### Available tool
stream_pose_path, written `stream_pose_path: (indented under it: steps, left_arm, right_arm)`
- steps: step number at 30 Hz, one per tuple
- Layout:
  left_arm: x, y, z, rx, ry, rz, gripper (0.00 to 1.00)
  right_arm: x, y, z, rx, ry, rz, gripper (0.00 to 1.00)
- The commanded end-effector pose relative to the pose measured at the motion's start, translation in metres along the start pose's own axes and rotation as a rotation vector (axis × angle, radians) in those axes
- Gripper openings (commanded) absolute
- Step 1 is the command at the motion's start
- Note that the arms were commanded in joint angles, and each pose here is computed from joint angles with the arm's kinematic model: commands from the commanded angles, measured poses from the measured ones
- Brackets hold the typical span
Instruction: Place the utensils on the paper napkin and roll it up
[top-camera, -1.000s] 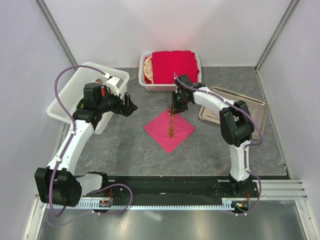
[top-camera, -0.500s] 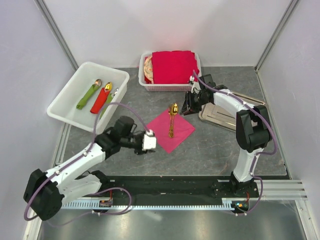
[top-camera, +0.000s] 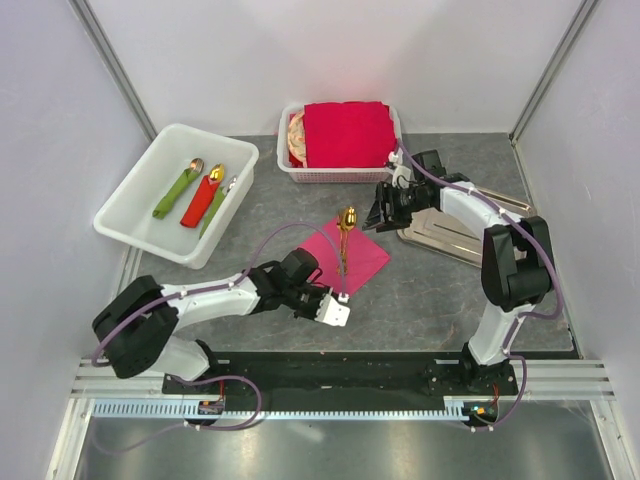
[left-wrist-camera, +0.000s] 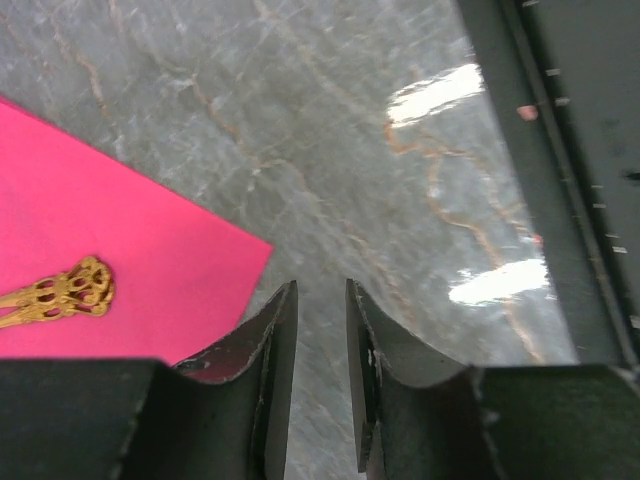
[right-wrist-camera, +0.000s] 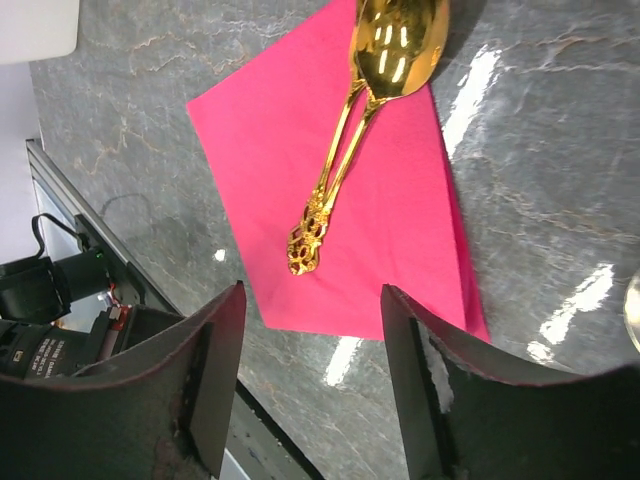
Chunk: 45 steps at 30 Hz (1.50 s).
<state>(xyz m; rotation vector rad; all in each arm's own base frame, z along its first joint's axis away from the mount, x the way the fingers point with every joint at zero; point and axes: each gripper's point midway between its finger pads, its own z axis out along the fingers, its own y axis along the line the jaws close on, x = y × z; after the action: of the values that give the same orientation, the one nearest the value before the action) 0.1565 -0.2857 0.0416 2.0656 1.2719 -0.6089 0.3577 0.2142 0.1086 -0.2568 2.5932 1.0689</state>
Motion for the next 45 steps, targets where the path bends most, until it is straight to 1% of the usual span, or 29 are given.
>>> stream_pose_path:
  steps: [1, 4, 7, 8, 10, 11, 14, 28, 34, 38, 40, 43, 44, 45]
  left_arm:
    - [-0.010, 0.036, 0.003, -0.069, 0.021, 0.094, 0.36]
    - [-0.008, 0.037, 0.009, -0.036, 0.032, 0.085, 0.40]
    - [-0.008, 0.035, 0.013, 0.007, 0.036, 0.083, 0.41]
    - [-0.010, 0.036, 0.014, 0.011, 0.029, 0.086, 0.41]
    - [-0.007, 0.035, 0.016, 0.027, 0.040, 0.083, 0.41]
    - [-0.006, 0.036, 0.019, 0.036, 0.044, 0.079, 0.41]
    - [-0.002, 0.032, 0.023, 0.069, 0.055, 0.080, 0.39]
    - [0.003, 0.028, 0.035, 0.146, 0.070, 0.053, 0.34]
    - [0.007, 0.028, 0.038, 0.167, 0.086, 0.046, 0.27]
    - [0.010, 0.026, 0.040, 0.186, 0.099, 0.031, 0.18]
    - [0.010, 0.025, 0.041, 0.198, 0.105, 0.024, 0.15]
    - [0.013, 0.024, 0.042, 0.212, 0.117, 0.009, 0.07]
    - [0.012, 0.023, 0.041, 0.214, 0.115, 0.005, 0.03]
    - [0.010, 0.024, 0.041, 0.213, 0.108, 0.005, 0.02]
  right_arm:
    - [-0.012, 0.017, -0.017, -0.057, -0.059, -0.095, 0.66]
    - [-0.015, 0.020, -0.020, -0.071, -0.066, -0.116, 0.71]
    - [-0.016, 0.018, -0.024, -0.047, -0.074, -0.123, 0.79]
    - [-0.017, 0.015, -0.026, -0.028, -0.080, -0.125, 0.86]
    - [-0.018, 0.012, -0.030, -0.009, -0.089, -0.122, 0.91]
    - [-0.019, 0.008, -0.032, 0.015, -0.097, -0.117, 0.98]
    - [-0.023, 0.005, -0.037, 0.023, -0.113, -0.116, 0.98]
    - [-0.020, -0.005, -0.033, -0.014, -0.088, -0.053, 0.98]
    - [-0.020, -0.009, -0.034, -0.027, -0.087, -0.029, 0.98]
    - [-0.021, -0.010, -0.035, -0.032, -0.088, -0.023, 0.98]
    - [-0.019, -0.011, -0.035, -0.035, -0.085, -0.015, 0.98]
    - [-0.018, -0.011, -0.035, -0.039, -0.084, -0.013, 0.98]
    - [-0.018, -0.011, -0.035, -0.040, -0.081, -0.011, 0.98]
    - [-0.018, -0.012, -0.035, -0.039, -0.083, -0.010, 0.98]
